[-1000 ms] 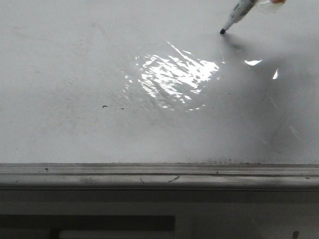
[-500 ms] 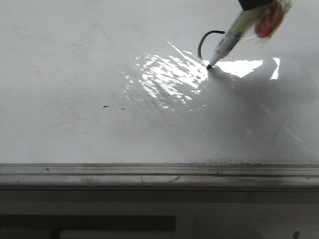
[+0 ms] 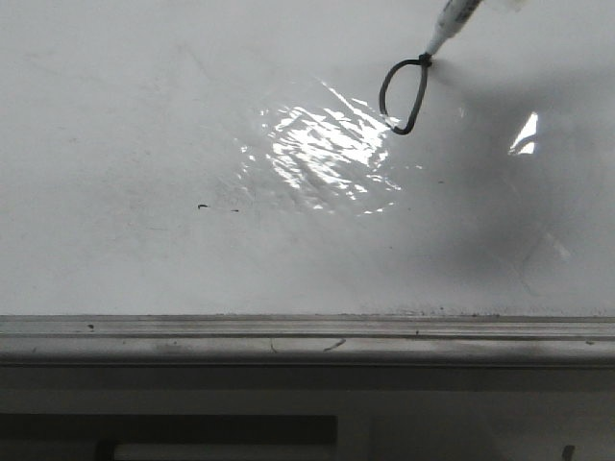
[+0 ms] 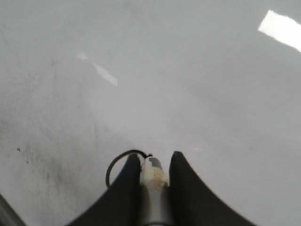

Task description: Write number 9 on whiteboard

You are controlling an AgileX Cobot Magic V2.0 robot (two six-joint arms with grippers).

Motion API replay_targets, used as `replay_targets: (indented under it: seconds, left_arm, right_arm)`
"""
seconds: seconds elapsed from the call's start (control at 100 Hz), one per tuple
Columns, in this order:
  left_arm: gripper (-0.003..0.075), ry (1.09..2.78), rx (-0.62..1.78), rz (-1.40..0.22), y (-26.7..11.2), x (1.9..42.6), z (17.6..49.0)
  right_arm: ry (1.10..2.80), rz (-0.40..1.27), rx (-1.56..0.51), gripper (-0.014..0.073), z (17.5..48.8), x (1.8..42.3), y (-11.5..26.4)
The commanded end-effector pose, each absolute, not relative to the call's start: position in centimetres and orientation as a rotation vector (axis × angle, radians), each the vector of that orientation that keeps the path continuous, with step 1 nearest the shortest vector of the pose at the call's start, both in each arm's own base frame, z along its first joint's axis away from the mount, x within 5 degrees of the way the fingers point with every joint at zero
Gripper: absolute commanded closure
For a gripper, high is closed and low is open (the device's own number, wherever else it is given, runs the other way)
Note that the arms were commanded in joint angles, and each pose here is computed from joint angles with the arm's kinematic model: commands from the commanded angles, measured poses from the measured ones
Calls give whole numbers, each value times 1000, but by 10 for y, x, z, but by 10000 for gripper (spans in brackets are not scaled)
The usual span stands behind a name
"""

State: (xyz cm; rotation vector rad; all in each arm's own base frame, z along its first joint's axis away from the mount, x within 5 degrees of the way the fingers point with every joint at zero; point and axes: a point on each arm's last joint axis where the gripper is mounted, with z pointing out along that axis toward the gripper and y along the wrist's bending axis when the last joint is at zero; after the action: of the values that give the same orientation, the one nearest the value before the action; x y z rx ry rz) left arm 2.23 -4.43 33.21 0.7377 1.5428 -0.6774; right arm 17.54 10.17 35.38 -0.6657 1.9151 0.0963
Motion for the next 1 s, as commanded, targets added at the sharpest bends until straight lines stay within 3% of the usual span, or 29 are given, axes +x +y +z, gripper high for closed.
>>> replay_targets:
  seconds: [0.0,0.14,0.27,0.39,0.54,0.61,0.78,0.84,0.99]
  left_arm:
    - [741,1494,670,-709,-44,24,345]
    - [741,1506,683,-711,-44,23,343]
    - [741,1507,683,-711,-44,23,343]
    - [741,1507,683,-711,-44,23,343]
    - [727,1525,699,-711,-45,23,341]
    - [642,1573,732,-709,-49,27,337]
    - [233,1732,894,-736,-76,48,325]
    - [204,1711,982,-747,-87,55,324]
    - [278,1624,1111,-853,-118,75,320]
  right_arm:
    - [2051,61,-718,636,335,169,101]
    - [2134,148,-855,636,295,142,112]
    - [2135,184,-889,636,283,133,117]
    - [2080,215,-861,636,299,134,118]
    - [1896,296,-854,636,346,123,119]
    - [1822,346,-864,636,365,115,120]
    - [1700,401,-1032,640,381,97,134]
    - [1676,405,-1110,653,378,92,142]
    - [1669,406,-1245,664,367,86,161]
